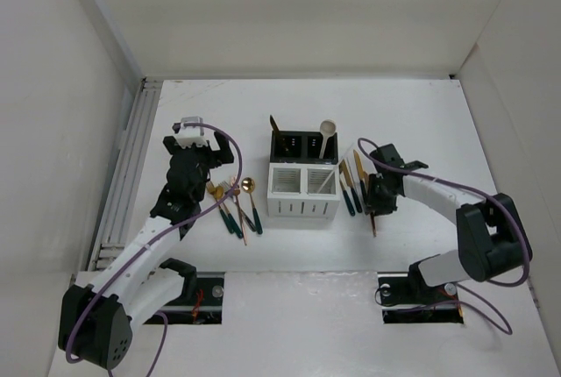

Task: Sort the eating utensils into containers

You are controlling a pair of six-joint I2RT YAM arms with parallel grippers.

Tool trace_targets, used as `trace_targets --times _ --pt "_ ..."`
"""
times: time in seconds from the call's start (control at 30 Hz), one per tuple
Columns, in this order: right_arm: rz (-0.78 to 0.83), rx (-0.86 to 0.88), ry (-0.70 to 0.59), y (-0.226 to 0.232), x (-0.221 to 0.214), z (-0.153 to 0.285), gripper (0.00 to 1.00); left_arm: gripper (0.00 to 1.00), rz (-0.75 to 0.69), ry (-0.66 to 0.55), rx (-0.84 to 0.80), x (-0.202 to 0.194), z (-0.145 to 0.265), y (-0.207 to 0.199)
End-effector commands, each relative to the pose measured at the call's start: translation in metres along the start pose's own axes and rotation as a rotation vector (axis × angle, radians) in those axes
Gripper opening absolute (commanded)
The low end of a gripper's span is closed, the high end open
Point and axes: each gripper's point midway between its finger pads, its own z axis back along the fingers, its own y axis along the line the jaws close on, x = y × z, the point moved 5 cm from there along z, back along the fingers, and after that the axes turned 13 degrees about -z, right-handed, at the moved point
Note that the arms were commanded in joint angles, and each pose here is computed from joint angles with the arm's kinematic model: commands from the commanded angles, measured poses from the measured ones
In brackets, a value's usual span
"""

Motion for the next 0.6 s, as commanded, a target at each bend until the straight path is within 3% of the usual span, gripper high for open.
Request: trace_targets --times 0.0,0.1,0.27,0.47,0.57 --pt "0.01 -0.015 -0.053 0.012 0.018 -0.008 0.35 0.96 0.029 -0.062 0.008 0.011 0.002 0.002" --pt "0.002 -0.063 -0.055 0.014 0.023 -0.013 0.31 0.97 0.029 -0.062 0.008 0.011 0.002 0.002" --pt "-0.03 -0.071 -0.081 0.016 0.028 -0.011 0.0 1.0 0.031 -0.073 -0.027 0.014 0.004 -0.002" --pt "-0.067 -0.146 -0.164 0.001 0.035 0.001 0.0 1.0 0.031 -0.073 -0.027 0.014 0.004 -0.002" --pt "-0.12 -0.158 -0.335 -0.003 0.058 0.038 0.0 1.0 0.019 -0.065 -0.027 0.011 0.002 -0.002"
